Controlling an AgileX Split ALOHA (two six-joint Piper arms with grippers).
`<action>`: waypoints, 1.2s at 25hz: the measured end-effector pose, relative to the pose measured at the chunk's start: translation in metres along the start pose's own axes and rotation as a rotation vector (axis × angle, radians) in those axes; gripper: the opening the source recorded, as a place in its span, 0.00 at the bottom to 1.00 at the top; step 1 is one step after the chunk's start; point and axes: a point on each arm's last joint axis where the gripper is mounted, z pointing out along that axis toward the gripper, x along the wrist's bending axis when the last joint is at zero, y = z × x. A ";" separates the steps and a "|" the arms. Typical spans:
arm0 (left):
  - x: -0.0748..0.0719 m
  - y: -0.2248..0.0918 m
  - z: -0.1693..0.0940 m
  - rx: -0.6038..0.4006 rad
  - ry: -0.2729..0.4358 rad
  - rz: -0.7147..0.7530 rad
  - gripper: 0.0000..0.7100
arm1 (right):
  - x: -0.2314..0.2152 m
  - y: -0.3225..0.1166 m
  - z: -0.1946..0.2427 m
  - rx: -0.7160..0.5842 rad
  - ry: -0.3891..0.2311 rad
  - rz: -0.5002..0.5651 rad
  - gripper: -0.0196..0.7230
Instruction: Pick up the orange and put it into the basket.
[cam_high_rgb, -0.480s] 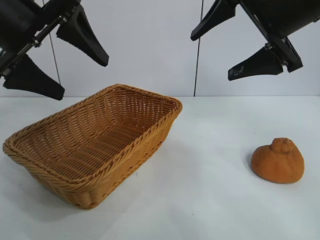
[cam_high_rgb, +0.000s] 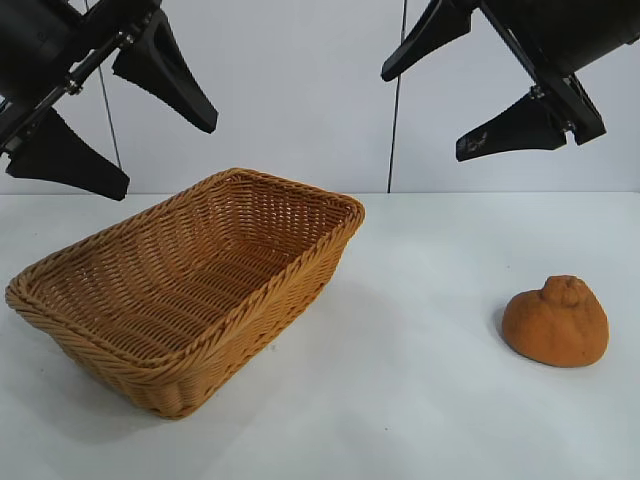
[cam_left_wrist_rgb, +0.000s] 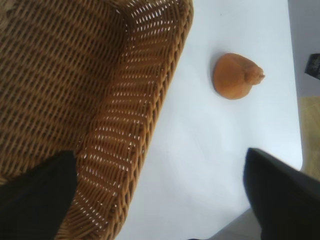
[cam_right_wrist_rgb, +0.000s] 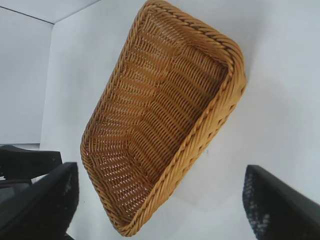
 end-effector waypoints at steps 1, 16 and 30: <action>0.000 0.000 0.000 0.000 0.000 0.000 0.91 | 0.000 0.000 0.000 0.000 0.000 0.000 0.85; 0.024 0.005 -0.024 -0.024 0.121 -0.136 0.91 | 0.000 0.000 0.000 0.000 0.000 0.002 0.85; 0.044 -0.035 -0.017 -0.022 0.416 -0.616 0.91 | 0.000 0.000 0.000 0.000 0.000 0.002 0.85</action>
